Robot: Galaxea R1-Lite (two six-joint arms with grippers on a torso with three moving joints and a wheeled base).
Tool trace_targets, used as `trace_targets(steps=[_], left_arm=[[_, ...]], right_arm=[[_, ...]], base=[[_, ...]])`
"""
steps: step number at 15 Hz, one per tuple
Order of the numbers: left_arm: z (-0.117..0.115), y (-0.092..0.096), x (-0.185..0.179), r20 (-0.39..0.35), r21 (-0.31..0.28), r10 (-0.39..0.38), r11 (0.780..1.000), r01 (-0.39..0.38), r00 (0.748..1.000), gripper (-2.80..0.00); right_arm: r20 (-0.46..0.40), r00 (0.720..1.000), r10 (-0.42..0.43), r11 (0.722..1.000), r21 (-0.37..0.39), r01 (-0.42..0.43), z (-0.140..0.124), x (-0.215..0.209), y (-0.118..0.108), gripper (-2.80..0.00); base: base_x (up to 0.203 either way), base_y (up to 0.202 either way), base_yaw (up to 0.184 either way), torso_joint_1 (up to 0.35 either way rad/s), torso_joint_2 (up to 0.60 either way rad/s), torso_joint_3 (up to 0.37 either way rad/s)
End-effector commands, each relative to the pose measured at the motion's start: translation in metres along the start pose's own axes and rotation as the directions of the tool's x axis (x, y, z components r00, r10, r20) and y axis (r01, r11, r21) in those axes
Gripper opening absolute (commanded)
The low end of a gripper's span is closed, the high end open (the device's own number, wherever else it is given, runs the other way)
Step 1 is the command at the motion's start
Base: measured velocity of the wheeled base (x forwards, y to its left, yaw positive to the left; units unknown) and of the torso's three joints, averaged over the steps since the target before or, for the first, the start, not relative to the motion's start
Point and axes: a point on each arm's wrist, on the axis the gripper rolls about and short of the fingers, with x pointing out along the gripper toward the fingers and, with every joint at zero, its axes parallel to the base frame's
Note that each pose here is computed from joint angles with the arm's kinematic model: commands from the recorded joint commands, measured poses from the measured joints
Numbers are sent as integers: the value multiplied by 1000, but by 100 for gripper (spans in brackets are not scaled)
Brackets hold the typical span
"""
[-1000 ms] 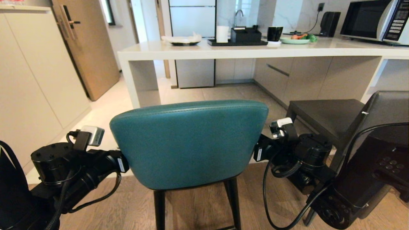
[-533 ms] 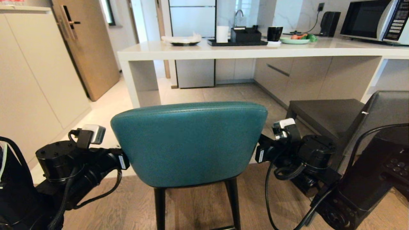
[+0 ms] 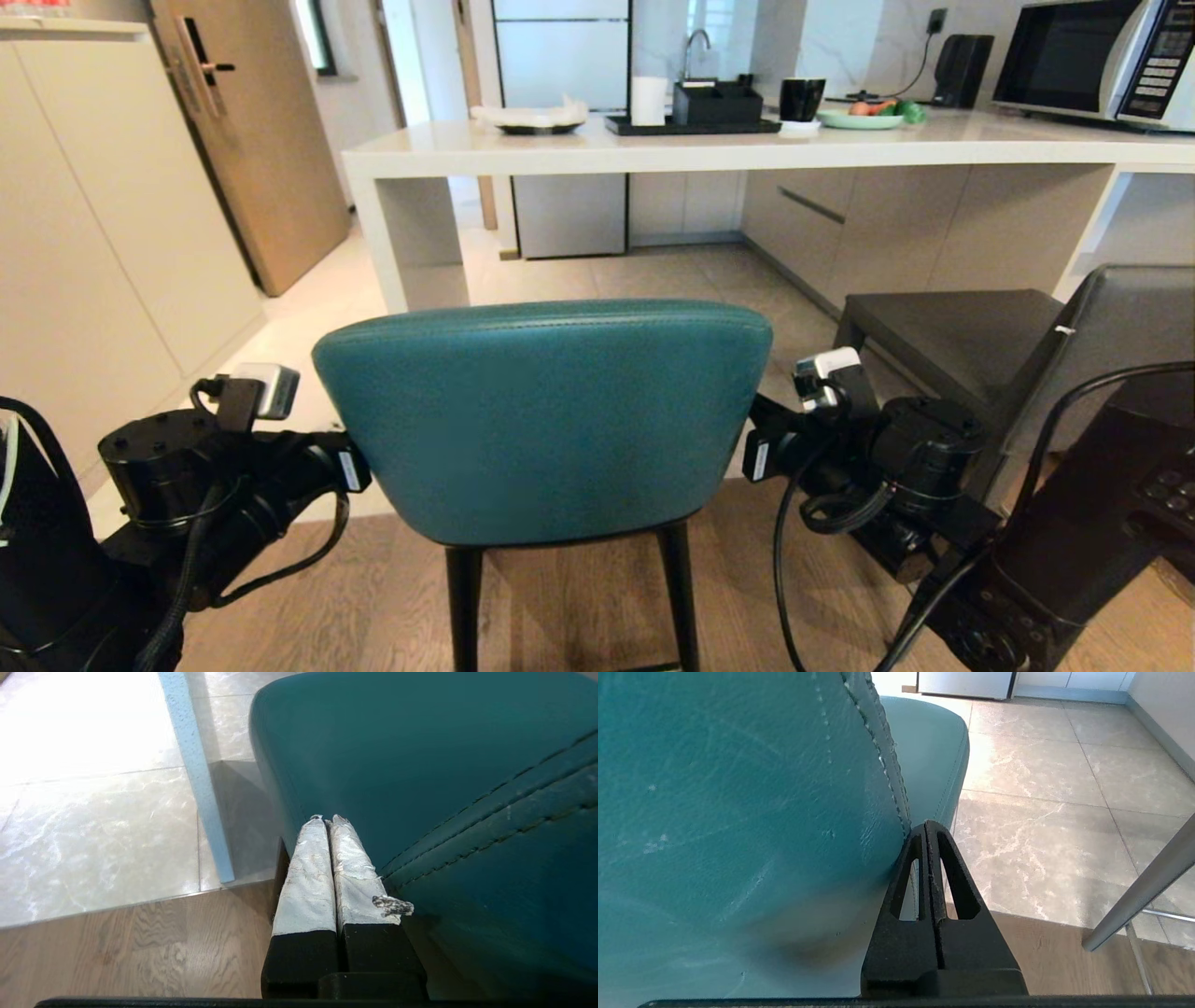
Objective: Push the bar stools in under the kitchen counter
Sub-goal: Pull the blue chair out from under the dining table
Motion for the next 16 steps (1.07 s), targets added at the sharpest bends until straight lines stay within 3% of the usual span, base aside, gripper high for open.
trace_targets(steps=[1,6,14,16], left_arm=[[14,4,-11,55,-1,22,1000,-22,998,-280],[5,29,-41,-4,-11,176,984,-176,984,-280],[4,-21,-45,-8,13,44,999,-43,999,-280],[2,-23,-45,-15,14,45,999,-44,999,-280]], right_arm=[[41,991,130,991,9,-131,13,-13,41,-280],[54,999,4,1000,6,-4,27,-32,-2,-280],[52,999,4,1000,2,-4,26,-30,-1,-280],[38,999,3,1000,2,-3,21,-27,-1,-280]], base=[[0,0,0,0,0,0],[0,0,0,0,0,0],[0,0,0,0,0,0],[0,0,0,0,0,0]])
